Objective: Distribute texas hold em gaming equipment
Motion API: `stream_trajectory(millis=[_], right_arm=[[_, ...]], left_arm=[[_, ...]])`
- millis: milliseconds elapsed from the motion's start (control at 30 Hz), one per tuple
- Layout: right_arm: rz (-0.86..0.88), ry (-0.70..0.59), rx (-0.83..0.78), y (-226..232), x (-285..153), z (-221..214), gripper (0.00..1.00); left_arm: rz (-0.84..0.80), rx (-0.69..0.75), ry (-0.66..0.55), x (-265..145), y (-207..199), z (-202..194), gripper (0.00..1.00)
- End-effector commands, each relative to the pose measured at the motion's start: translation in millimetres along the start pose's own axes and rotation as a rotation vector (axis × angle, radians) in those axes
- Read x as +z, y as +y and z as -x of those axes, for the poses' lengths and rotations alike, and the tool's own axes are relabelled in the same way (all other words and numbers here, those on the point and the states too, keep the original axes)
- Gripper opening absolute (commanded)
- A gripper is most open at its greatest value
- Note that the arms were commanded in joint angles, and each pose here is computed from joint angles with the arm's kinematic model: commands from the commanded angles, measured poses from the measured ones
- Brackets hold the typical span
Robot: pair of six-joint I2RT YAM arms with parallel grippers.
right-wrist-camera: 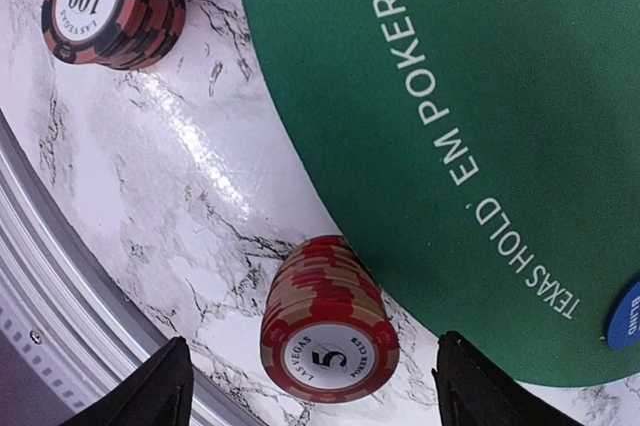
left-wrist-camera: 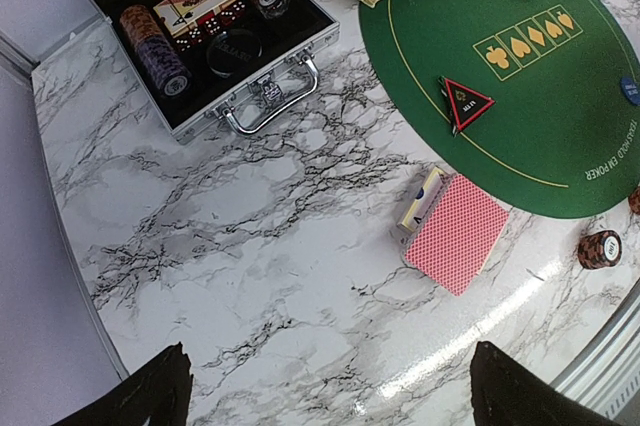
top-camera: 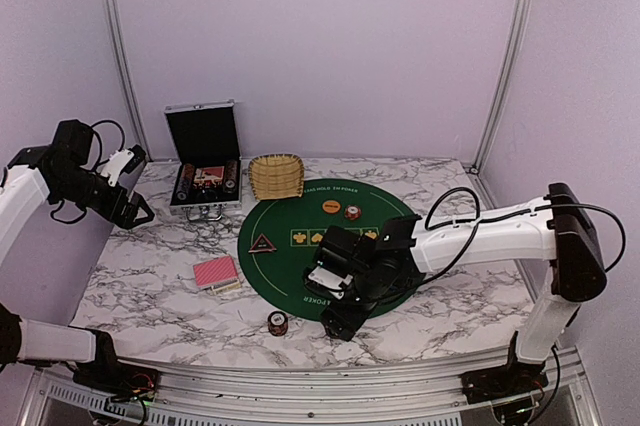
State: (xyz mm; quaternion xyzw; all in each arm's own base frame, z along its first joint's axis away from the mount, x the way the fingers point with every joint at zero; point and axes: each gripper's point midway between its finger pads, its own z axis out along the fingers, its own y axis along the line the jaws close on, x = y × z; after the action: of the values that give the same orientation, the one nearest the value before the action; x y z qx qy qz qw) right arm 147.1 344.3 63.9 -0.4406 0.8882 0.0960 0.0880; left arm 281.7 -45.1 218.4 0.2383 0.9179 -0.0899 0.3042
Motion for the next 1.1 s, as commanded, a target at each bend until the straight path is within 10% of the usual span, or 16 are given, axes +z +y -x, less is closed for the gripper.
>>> stream_trajectory(millis=[0,1067], right_arm=[[-0.012,-0.009,-0.003,-1.2,7.5,3.5,0.8],[-0.023,-0.03,-0.004,-2.3,3.3,8.8,0.31]], left_arm=[[0.008,0.001,-0.007,-10.8,-2.8,1.7,0.99],[0.013,0.0,-0.006,-11.9,-2.4,1.3,0.99]])
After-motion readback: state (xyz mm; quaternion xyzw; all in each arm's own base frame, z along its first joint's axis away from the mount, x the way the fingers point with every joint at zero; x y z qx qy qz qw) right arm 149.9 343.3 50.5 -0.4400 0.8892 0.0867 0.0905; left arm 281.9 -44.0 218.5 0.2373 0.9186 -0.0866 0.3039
